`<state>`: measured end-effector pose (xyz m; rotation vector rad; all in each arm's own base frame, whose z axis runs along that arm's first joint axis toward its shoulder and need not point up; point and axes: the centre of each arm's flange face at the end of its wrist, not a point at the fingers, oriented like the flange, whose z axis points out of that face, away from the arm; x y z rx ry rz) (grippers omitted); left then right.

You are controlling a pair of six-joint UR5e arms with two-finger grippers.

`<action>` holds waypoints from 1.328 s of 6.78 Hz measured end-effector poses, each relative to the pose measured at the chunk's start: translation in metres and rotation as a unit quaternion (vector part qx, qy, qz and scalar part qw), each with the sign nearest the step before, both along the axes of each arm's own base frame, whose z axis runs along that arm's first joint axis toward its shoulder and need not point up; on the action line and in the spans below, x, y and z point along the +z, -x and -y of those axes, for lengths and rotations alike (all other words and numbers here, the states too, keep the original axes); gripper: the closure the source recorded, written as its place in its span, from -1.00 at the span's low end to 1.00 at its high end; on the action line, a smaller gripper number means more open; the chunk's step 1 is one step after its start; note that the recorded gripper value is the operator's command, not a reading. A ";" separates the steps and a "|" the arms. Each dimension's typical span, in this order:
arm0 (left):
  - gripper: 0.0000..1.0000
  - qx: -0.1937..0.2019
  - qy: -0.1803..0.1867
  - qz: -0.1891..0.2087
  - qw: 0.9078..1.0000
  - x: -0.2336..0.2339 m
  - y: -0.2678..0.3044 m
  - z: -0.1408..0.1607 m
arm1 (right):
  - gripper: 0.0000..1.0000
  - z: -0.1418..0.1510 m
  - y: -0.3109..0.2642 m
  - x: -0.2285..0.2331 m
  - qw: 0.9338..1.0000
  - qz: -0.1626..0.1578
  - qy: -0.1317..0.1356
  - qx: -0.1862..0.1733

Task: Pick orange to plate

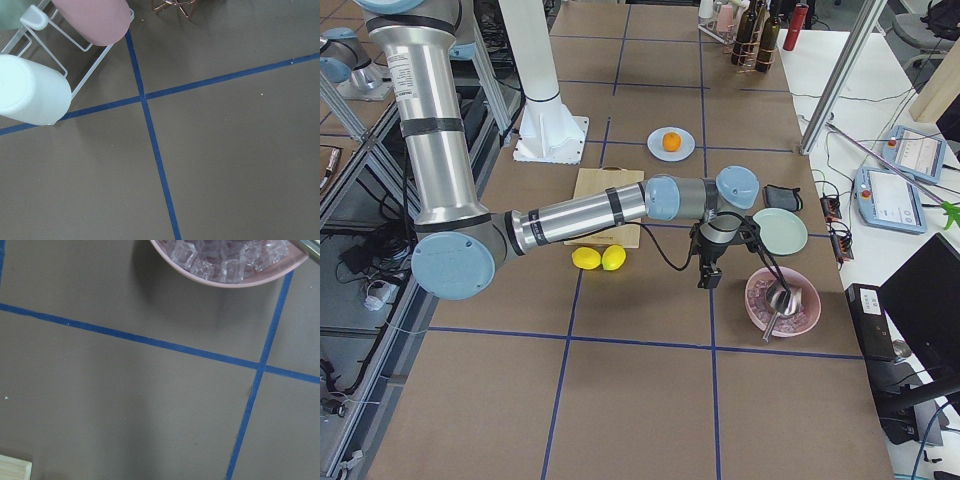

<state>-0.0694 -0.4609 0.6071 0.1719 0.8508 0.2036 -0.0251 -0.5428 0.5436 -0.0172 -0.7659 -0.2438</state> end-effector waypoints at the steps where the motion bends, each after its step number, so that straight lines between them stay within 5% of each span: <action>1: -1.00 -0.001 0.002 0.001 1.000 -0.002 0.000 -0.002 | -1.00 -0.002 -0.002 0.003 1.000 0.001 0.004 0.002; 5: -1.00 -0.037 0.044 -0.002 0.998 -0.008 0.001 -0.011 | -1.00 -0.011 -0.012 0.011 1.000 0.001 0.009 0.008; 9: -1.00 -0.045 0.044 0.015 0.998 -0.018 0.003 -0.006 | -1.00 -0.060 -0.058 0.052 1.000 0.005 0.009 0.025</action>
